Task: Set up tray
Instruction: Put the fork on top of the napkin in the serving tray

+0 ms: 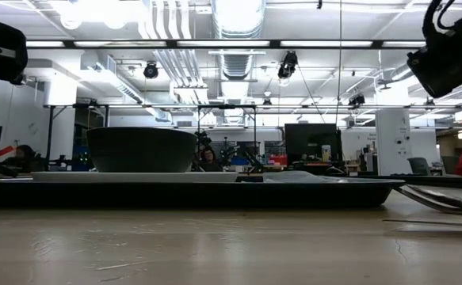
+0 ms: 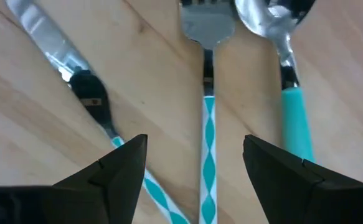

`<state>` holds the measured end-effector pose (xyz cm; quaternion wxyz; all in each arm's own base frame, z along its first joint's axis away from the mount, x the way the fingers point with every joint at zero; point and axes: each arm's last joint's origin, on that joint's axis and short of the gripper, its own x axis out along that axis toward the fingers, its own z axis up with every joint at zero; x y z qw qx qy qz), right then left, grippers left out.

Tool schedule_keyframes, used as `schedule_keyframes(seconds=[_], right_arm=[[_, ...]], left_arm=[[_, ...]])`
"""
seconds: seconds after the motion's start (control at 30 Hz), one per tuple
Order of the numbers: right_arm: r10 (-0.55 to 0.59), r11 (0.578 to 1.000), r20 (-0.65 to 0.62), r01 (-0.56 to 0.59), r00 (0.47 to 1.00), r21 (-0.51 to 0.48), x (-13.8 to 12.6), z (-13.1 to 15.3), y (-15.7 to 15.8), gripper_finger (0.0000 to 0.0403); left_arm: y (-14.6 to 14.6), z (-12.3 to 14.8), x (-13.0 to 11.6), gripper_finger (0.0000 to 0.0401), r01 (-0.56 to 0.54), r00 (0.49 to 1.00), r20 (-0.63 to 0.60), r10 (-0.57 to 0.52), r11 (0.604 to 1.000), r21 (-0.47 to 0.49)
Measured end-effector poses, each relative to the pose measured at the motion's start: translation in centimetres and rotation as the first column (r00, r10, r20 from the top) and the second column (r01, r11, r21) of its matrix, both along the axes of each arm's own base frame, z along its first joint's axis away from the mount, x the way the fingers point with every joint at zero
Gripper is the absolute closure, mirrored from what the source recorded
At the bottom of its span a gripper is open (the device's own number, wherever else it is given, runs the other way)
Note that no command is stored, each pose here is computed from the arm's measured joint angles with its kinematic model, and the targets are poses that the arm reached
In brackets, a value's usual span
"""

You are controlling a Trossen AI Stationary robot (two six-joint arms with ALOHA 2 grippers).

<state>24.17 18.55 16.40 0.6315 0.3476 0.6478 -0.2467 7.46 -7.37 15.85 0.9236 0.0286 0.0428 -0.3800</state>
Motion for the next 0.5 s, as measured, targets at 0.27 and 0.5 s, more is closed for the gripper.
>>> schedule_keyframes(seconds=[0.27, 0.5], right_arm=[[0.033, 0.999, 0.001, -0.033, 0.999, -0.004, -0.21, -0.49, -0.17, 0.0150], [0.027, 1.000, -0.013, -0.027, 1.000, -0.014, -0.53, -1.01, -0.42, 0.0154]], left_arm=[[0.00, 0.00, 0.00, 0.0317, 0.000, 1.000, 0.000, 0.000, 1.000, 0.000], [0.00, 0.00, 0.00, 0.0317, 0.000, 1.000, 0.000, 0.000, 1.000, 0.000]])
